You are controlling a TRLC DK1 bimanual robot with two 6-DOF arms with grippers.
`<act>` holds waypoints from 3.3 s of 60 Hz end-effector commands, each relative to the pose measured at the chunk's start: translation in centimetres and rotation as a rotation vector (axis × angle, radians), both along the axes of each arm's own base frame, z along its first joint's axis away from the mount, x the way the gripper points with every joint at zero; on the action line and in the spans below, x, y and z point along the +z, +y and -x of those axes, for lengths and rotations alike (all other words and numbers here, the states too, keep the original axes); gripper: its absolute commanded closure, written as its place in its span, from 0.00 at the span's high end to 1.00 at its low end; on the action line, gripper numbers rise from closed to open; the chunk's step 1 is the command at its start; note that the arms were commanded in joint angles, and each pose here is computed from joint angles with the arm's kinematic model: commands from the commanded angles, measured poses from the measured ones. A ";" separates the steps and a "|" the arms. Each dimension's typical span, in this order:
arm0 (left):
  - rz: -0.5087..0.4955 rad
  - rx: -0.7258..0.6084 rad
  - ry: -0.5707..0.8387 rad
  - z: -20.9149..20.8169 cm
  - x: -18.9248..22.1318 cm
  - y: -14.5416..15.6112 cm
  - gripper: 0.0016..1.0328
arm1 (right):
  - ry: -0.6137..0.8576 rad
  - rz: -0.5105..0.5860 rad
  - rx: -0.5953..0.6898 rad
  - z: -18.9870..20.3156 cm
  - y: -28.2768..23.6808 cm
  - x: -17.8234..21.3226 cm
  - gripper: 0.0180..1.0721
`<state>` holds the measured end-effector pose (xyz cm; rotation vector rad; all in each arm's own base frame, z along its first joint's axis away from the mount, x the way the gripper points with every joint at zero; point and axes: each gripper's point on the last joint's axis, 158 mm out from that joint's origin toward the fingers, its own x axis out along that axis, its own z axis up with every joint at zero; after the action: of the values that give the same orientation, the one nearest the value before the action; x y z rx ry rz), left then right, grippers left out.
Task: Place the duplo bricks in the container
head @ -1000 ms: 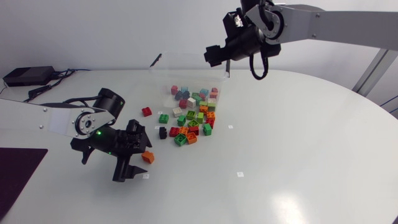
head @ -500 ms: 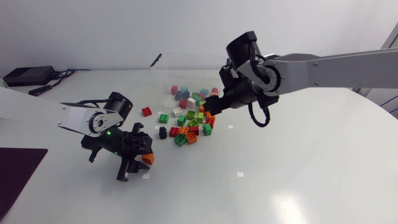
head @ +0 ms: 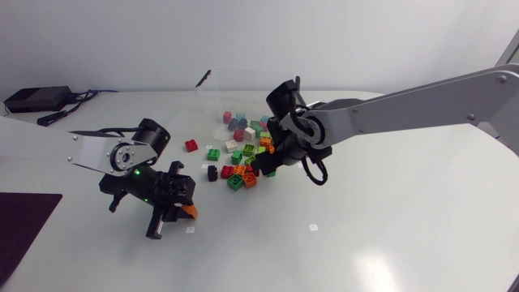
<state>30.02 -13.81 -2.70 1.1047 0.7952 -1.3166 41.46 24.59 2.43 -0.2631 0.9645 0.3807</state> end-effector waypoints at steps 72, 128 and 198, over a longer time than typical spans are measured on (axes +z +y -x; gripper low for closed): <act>0.339 0.277 -0.301 -12.2 18.8 -2.4 0.27 | 0.190 0.106 -0.054 -1.8 -0.4 -6.8 0.28; 0.588 0.648 -0.386 -28.4 21.2 -5.4 0.95 | -0.084 -0.069 -0.054 -4.8 -2.6 10.0 0.26; 0.420 0.770 -0.300 -26.6 9.9 10.2 0.95 | -0.294 -0.238 -0.103 -17.1 1.3 15.5 0.27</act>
<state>56.90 -3.42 9.79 0.5319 0.5599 -0.5648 57.53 25.79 19.37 -0.0717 0.6264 0.3584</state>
